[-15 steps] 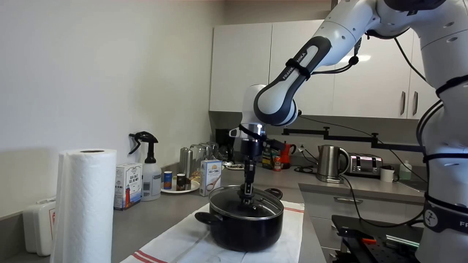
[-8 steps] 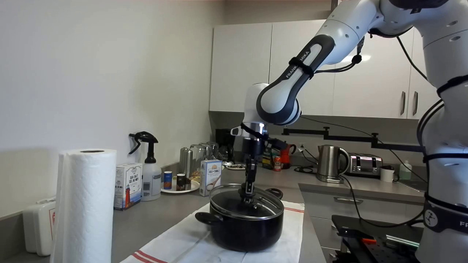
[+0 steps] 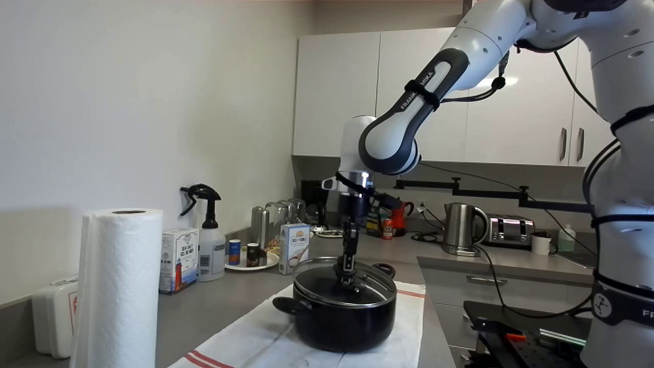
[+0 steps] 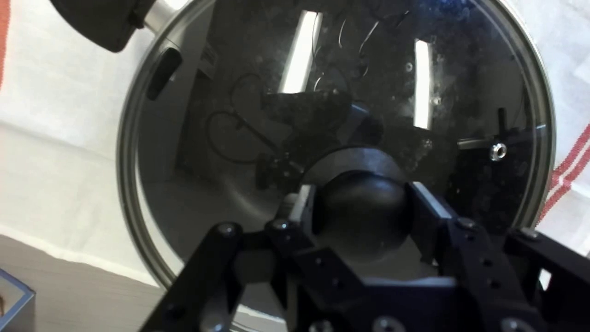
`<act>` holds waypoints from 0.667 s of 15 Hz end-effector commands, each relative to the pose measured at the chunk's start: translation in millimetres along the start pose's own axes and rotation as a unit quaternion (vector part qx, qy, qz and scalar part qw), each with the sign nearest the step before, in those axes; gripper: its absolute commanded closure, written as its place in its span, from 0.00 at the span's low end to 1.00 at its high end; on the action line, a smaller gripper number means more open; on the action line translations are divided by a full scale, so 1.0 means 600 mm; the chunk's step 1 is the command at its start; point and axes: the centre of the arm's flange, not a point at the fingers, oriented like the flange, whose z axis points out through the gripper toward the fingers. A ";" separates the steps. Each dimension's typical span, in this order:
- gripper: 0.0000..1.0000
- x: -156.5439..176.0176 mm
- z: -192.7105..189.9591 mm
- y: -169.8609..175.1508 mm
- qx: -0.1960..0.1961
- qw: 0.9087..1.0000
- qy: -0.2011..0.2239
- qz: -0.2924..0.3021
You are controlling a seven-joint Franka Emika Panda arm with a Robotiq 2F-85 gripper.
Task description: Put the lid on the pot
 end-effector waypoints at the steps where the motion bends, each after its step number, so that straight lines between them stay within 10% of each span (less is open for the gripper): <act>1: 0.74 0.003 -0.020 -0.006 -0.005 1.000 -0.008 0.003; 10: 0.74 0.023 -0.011 0.007 0.021 0.999 -0.046 0.001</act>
